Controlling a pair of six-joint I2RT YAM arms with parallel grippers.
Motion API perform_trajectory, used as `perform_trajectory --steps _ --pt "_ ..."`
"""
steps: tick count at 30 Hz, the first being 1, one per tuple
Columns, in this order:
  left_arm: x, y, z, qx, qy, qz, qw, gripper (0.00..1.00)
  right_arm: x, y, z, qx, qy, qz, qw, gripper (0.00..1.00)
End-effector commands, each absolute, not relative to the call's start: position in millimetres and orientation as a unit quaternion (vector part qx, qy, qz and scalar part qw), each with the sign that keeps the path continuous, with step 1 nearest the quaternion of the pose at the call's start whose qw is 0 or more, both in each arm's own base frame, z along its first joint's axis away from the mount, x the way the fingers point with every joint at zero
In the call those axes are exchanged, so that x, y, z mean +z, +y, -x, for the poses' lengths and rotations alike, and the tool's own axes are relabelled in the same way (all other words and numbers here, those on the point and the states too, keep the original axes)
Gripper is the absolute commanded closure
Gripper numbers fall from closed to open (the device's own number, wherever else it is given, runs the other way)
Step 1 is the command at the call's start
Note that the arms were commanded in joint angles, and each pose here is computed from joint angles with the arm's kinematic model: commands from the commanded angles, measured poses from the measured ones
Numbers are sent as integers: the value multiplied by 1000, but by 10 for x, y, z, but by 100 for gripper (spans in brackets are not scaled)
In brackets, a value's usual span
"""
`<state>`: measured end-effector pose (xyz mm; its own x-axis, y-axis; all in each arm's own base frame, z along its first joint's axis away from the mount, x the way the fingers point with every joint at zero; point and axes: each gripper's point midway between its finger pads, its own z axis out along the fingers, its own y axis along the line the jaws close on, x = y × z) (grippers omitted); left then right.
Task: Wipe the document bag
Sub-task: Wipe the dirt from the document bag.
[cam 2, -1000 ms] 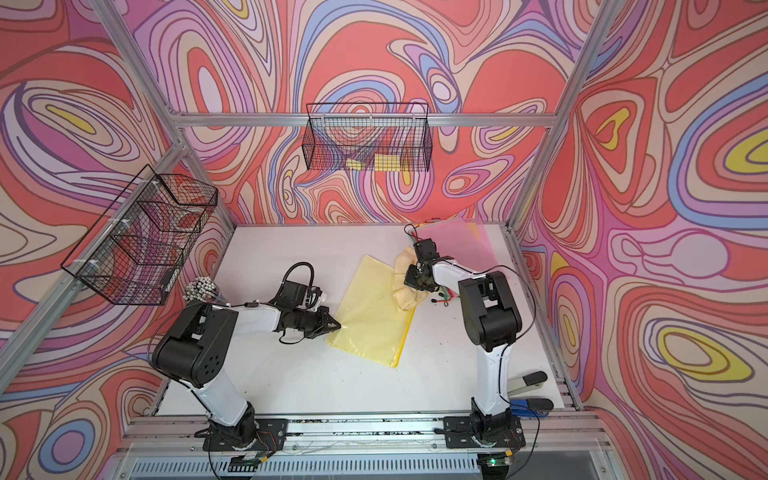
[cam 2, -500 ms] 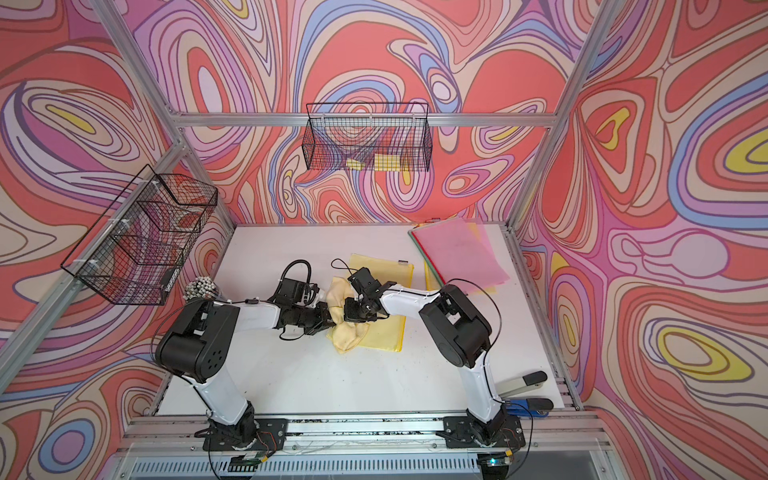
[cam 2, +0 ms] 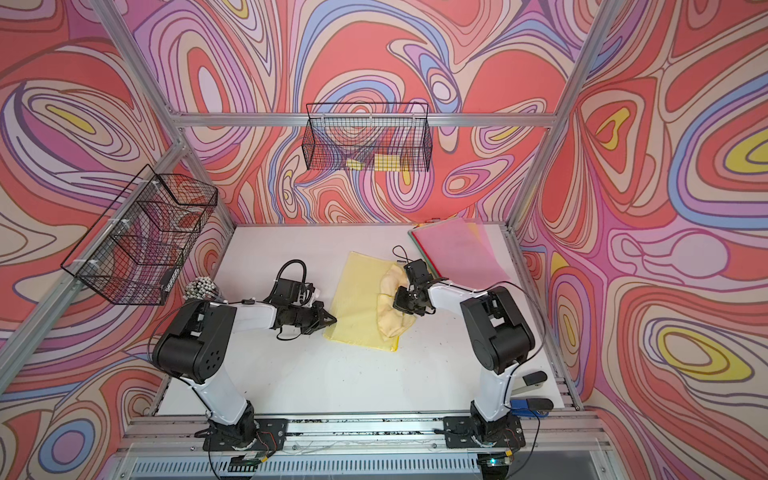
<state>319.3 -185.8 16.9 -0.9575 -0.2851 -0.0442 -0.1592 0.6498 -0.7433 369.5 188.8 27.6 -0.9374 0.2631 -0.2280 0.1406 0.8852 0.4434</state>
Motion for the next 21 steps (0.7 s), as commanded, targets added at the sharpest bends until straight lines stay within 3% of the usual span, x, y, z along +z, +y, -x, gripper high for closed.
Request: perform_trajectory --steps 1,13,17,21 --pt "-49 -1648 -3099 -352 920 156 70 100 213 1801 -3535 173 973 -88 125 100" --pt "-20 -1685 -3280 -389 892 206 108 100 308 3814 -3103 303 948 44 86 100" --pt "1 -1684 -3300 -390 890 209 111 100 164 3829 -3050 298 951 36 74 100" --pt "8 -1671 -3298 -385 893 206 111 100 62 3452 -3075 251 964 15 80 100"
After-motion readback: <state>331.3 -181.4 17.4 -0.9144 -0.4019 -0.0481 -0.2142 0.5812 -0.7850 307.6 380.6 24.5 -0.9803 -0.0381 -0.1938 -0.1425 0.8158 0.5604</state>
